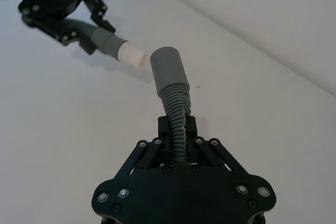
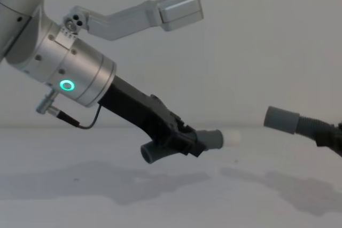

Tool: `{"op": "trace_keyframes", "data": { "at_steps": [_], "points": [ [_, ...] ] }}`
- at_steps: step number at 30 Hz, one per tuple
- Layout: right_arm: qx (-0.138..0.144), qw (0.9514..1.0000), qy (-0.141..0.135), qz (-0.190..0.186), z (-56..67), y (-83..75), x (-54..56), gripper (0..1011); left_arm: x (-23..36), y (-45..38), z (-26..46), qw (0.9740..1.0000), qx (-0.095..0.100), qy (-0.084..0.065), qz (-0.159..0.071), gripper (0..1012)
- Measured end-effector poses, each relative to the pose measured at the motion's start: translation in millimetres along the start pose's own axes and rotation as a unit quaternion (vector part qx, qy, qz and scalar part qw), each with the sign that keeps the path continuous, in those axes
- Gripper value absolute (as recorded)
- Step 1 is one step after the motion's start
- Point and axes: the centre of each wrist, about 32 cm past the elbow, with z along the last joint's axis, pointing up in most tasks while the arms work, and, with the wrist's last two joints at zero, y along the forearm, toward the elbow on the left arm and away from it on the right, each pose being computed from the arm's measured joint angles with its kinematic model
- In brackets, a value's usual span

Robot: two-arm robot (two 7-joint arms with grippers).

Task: Use both hands to pick up one end of the pipe from the table, align the ends, and insert them.

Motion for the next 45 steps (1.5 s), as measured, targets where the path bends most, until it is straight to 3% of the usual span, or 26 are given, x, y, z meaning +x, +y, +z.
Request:
{"op": "trace_keyframes", "data": {
  "at_steps": [10,24,34,45],
  "points": [
    [-0.005,0.9974,-0.035,0.063,-4.7,-9.7,12.9,144,1.1,10.2,-4.2,0.999,0.004,-0.012,-0.044,345],
    [-0.006,0.9897,-0.065,0.128,-5.2,-15.1,20.0,144,4.1,12.0,-2.1,0.9951,-0.011,-0.027,-0.095,345],
    [-0.009,0.9857,-0.074,0.151,-3.8,-17.0,19.1,144,8.5,10.1,2.5,0.9922,-0.021,-0.037,-0.117,345],
    [-0.011,0.985,-0.072,0.156,-2.0,-18.2,17.7,142,8.6,8.8,5.6,0.9902,-0.021,-0.038,-0.132,345]
  ]
}}
